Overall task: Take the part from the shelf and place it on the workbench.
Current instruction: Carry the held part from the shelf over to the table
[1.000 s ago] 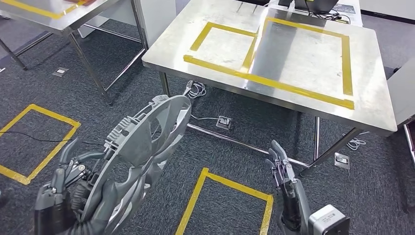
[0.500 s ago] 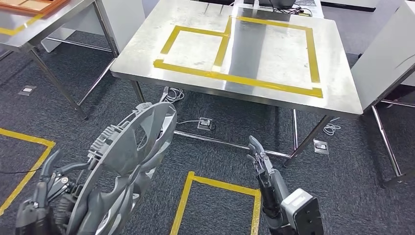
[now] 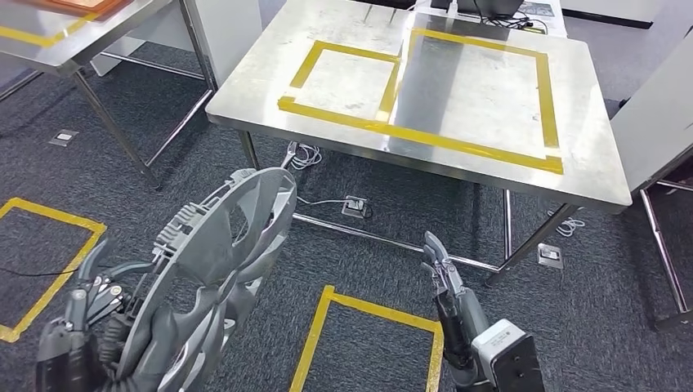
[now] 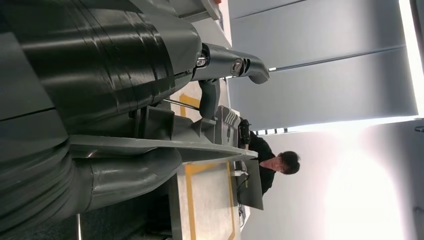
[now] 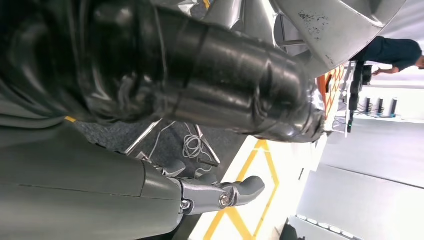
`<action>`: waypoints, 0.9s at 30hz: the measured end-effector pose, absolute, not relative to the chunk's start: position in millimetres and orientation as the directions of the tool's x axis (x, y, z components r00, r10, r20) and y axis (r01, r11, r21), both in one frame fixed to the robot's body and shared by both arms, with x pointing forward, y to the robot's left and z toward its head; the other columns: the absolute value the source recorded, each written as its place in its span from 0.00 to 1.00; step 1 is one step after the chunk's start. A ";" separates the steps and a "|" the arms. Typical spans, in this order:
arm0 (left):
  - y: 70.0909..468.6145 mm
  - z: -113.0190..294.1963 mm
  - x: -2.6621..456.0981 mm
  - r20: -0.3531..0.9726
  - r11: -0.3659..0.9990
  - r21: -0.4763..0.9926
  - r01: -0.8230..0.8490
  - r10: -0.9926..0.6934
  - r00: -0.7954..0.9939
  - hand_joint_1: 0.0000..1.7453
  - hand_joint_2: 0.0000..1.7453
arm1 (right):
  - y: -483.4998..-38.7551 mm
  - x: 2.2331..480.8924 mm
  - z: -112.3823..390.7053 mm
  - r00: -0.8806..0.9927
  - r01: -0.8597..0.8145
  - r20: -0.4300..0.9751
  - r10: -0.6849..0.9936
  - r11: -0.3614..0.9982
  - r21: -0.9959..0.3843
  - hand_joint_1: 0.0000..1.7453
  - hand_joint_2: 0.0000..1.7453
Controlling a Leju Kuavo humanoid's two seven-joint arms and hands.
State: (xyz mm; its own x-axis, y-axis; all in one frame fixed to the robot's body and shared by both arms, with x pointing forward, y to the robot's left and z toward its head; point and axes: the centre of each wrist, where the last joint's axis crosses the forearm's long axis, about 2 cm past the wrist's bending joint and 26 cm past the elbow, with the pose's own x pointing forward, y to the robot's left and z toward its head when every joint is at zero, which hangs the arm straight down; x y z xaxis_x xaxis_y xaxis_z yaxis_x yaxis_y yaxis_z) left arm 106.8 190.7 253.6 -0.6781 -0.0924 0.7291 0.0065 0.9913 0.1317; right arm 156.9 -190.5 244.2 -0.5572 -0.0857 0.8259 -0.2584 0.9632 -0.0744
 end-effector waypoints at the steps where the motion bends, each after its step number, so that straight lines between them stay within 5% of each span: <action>1: 190.7 253.6 106.8 0.729 0.991 0.132 0.007 -0.092 -0.679 0.83 1.00 | -190.4 156.8 244.1 -0.560 -0.256 0.824 -0.085 0.964 -0.074 0.00 0.00; 27: 191.0 248.2 109.4 0.733 0.991 0.127 0.033 -0.071 -0.677 0.85 1.00 | -190.1 153.3 241.2 -0.573 -0.221 0.815 -0.084 0.974 -0.056 0.00 0.00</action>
State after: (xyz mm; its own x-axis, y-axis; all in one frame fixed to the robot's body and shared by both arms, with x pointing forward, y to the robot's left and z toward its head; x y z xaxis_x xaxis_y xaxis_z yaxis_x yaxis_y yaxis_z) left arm 109.4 191.0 248.2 -0.6770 -0.0712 0.7325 0.0330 0.9914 0.1268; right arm 153.3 -190.1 241.2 -0.5735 -0.0836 0.8149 -0.2212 0.9736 -0.0558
